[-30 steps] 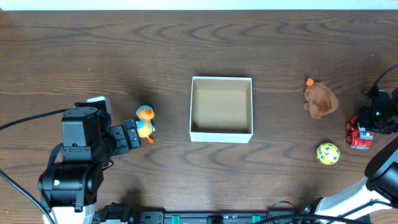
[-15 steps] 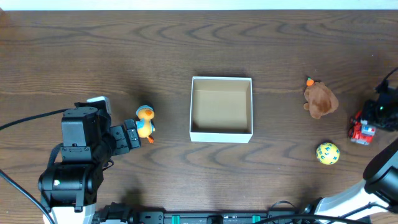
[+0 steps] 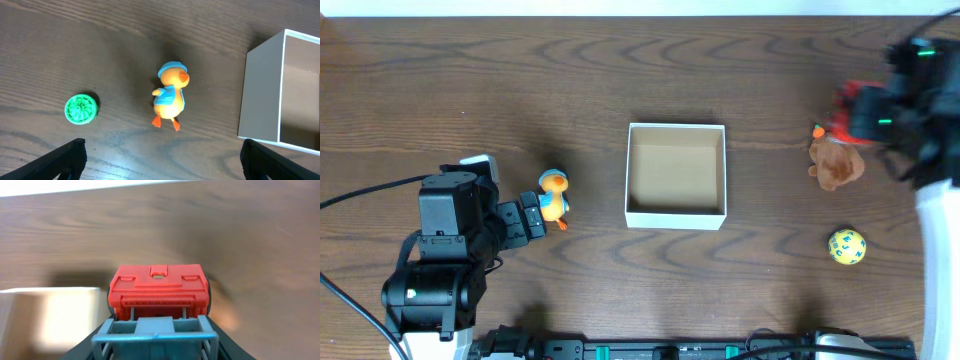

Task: Pack container
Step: 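Grasp the red fire truck with the right gripper and lift, then carry the truck into the white box and release it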

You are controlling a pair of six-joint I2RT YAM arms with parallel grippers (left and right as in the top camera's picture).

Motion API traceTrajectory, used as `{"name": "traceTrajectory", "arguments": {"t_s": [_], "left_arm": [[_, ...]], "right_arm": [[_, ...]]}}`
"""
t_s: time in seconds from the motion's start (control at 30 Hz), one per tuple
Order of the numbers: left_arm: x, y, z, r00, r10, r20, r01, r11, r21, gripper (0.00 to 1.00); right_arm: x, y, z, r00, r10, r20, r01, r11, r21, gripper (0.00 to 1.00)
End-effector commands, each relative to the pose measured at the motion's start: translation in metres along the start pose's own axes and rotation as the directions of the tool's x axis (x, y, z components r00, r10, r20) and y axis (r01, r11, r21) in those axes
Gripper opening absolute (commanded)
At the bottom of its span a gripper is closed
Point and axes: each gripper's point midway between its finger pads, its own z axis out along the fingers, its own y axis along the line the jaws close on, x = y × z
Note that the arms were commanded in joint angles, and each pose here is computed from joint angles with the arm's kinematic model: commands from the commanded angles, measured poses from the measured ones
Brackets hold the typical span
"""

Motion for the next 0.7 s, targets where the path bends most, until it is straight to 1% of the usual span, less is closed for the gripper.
{"name": "traceTrajectory", "arguments": {"t_s": [0.0, 0.1, 0.2, 0.3, 0.5, 0.67], "left_arm": [[-0.006, -0.001, -0.004, 1.0, -0.006, 0.018, 0.005, 1.0, 0.003, 0.98], [-0.006, -0.001, -0.004, 1.0, -0.006, 0.018, 0.005, 1.0, 0.003, 0.98], [-0.005, 0.0, -0.004, 1.0, -0.006, 0.017, 0.005, 1.0, 0.003, 0.98], [-0.004, 0.0, -0.004, 1.0, -0.006, 0.011, 0.006, 1.0, 0.002, 0.98], [-0.001, 0.001, -0.003, 1.0, -0.006, 0.001, 0.006, 1.0, -0.001, 0.98], [-0.001, 0.001, -0.003, 1.0, -0.006, 0.001, 0.006, 1.0, 0.0, 0.98]], "right_arm": [[-0.001, 0.057, -0.011, 0.993, 0.109, 0.036, -0.106, 0.991, -0.081, 0.01], [0.01, 0.109, -0.008, 0.993, 0.113, 0.022, -0.109, 0.985, -0.136, 0.01], [0.03, 0.14, 0.008, 0.997, 0.08, -0.022, -0.082, 0.991, -0.109, 0.01], [0.06, 0.161, 0.034, 0.993, 0.032, -0.117, -0.041, 0.996, -0.077, 0.01], [0.117, 0.176, 0.096, 0.947, 0.002, -0.322, 0.0, 1.0, 0.005, 0.01], [0.146, 0.17, 0.141, 0.911, 0.007, -0.413, 0.025, 0.997, 0.073, 0.01]]}}
